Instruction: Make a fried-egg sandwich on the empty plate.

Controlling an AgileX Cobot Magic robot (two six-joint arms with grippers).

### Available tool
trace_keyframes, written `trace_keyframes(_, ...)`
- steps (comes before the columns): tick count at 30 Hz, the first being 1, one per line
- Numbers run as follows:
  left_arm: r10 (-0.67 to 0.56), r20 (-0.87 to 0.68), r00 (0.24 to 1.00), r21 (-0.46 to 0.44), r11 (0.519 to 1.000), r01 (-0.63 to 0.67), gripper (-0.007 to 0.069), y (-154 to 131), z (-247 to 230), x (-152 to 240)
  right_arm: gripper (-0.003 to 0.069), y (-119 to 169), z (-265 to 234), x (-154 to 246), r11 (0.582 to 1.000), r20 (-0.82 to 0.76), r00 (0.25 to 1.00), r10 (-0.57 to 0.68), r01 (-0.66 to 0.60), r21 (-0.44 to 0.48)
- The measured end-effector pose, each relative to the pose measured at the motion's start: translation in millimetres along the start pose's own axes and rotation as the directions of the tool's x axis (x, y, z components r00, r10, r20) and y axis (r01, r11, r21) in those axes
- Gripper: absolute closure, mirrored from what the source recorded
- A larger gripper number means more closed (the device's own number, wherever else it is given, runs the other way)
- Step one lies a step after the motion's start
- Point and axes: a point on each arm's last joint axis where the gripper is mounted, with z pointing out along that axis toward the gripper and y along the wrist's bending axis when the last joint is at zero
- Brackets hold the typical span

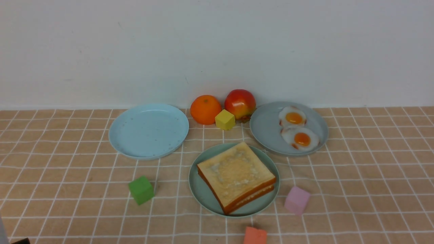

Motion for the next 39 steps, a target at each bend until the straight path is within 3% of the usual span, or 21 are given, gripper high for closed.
trace_keyframes(6, 0.0, -0.036, 0.999, -0.007, 1.0, 0.0, 0.0638, 0.6, -0.1, 3.3, 0.0662, -22.7, 19.0, 45.7, 0.998, -0.12, 0.993, 0.006, 0.002, 0.067)
trace_keyframes(8, 0.0, -0.039, 0.999, -0.007, 1.0, 0.0, 0.0638, 0.7, -0.1, 3.5, 0.0662, -34.6, 23.6, 61.9, 0.99, -0.151, 0.986, -0.066, 0.084, 0.117)
trace_keyframes(16, -0.001, -0.04, 0.999, -0.007, 1.0, 0.001, 0.0638, 0.7, -0.1, 3.6, 0.0673, -57.7, 21.5, 91.5, 0.957, -0.055, 0.988, -0.146, 0.155, 0.245)
trace_keyframes(24, -0.001, -0.044, 0.999, -0.008, 1.0, 0.001, 0.0638, 0.7, -0.1, 4.0, 0.0673, -58.3, 19.8, 92.2, 0.941, -0.078, 0.974, -0.212, 0.226, 0.251)
trace_keyframes(39, -0.001, -0.046, 0.999, -0.009, 1.0, 0.001, 0.0629, 0.8, -0.1, 4.2, 0.0667, -58.1, 19.7, 92.1, 0.939, -0.084, 0.972, -0.221, 0.236, 0.251)
